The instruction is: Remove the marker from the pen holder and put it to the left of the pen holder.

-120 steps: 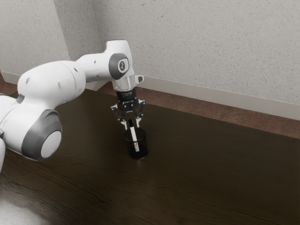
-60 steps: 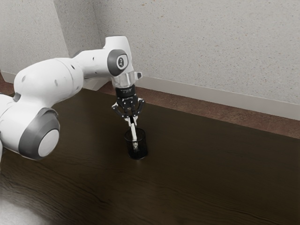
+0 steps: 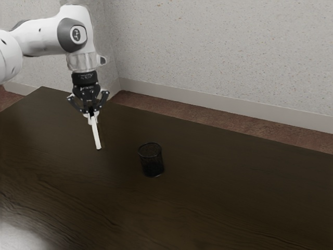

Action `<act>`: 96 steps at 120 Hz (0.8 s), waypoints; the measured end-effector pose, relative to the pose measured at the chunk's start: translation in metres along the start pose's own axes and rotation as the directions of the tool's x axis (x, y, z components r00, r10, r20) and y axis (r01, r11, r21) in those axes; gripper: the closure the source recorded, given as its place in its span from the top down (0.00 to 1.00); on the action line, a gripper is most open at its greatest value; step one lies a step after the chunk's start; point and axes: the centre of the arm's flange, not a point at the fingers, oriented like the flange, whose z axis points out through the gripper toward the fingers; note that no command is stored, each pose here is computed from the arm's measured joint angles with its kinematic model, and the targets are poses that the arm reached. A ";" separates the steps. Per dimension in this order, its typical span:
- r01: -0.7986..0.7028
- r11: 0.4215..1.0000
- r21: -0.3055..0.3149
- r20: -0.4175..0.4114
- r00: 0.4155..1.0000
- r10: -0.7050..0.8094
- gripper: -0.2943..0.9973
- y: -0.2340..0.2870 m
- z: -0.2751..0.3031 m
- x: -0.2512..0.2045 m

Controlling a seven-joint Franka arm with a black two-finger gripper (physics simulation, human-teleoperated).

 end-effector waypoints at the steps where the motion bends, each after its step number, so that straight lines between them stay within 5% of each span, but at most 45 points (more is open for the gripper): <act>1: 0.006 1.000 0.006 0.007 1.000 -0.006 0.17 -0.004 0.002 0.002; 43: 0.113 0.964 0.242 0.197 0.967 -0.163 0.19 -0.065 0.122 0.071; 68: 0.092 0.963 0.254 0.238 0.959 -0.155 0.22 -0.065 0.148 0.081; 96: 0.074 0.974 0.215 0.243 0.962 -0.127 0.54 -0.066 0.138 0.078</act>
